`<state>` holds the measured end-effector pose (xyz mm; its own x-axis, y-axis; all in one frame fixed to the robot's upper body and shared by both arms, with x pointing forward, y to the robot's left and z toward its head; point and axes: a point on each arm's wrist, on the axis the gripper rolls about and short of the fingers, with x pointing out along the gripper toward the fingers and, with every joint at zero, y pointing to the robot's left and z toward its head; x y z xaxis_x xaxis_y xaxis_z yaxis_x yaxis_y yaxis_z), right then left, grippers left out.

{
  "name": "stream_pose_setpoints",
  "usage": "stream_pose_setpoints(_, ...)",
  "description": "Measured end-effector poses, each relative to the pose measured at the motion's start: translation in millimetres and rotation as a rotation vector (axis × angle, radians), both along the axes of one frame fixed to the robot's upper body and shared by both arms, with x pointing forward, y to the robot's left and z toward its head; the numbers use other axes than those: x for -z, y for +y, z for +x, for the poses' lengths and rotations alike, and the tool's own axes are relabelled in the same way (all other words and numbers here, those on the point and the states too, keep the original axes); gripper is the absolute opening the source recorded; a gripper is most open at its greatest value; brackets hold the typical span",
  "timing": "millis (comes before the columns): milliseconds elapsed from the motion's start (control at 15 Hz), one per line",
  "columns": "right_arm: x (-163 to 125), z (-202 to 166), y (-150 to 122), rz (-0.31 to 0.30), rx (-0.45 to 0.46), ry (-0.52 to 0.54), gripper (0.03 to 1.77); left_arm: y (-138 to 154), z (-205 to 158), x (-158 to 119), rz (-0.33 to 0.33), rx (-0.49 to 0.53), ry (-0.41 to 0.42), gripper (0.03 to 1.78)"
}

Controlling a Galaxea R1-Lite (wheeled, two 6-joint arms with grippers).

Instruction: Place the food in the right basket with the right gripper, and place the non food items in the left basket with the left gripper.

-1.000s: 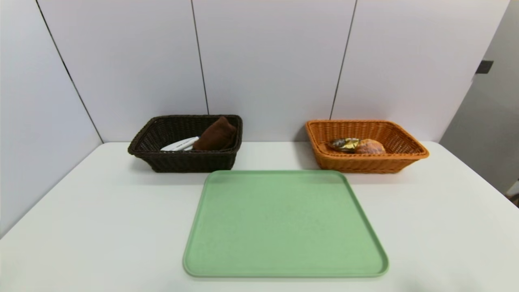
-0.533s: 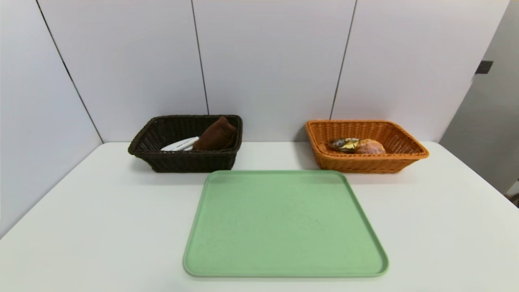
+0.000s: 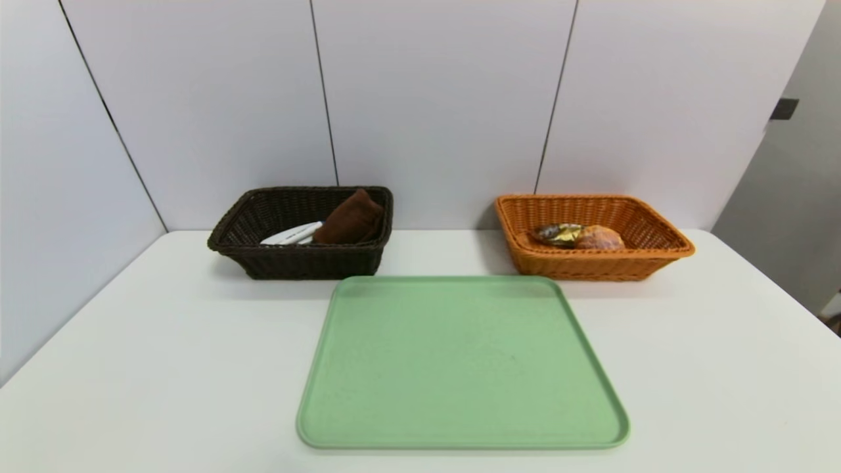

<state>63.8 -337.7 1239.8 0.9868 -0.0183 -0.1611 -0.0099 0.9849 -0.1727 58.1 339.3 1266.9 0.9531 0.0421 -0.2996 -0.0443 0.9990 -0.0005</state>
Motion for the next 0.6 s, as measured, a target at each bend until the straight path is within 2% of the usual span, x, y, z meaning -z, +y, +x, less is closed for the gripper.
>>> stream_pose_setpoints(133,8.4,-6.7,0.5,-0.001,-0.014,-0.044,1.70,-0.7,8.1,1.3,0.073,0.019,-0.082,1.69)
stream_pose_setpoints(200,12.4,-9.3,0.6,-0.003,-0.016,-0.062,1.70,-0.9,9.8,2.7,0.089,0.025,-0.093,1.69)
stream_pose_setpoints(467,24.5,-14.1,0.7,-0.016,-0.017,-0.097,1.70,-4.0,8.2,7.5,0.110,-0.003,-0.079,1.69)
stream_pose_setpoints(600,26.9,-14.5,0.7,-0.017,-0.015,-0.103,1.70,-6.1,6.4,16.0,0.115,0.014,-0.056,1.69)
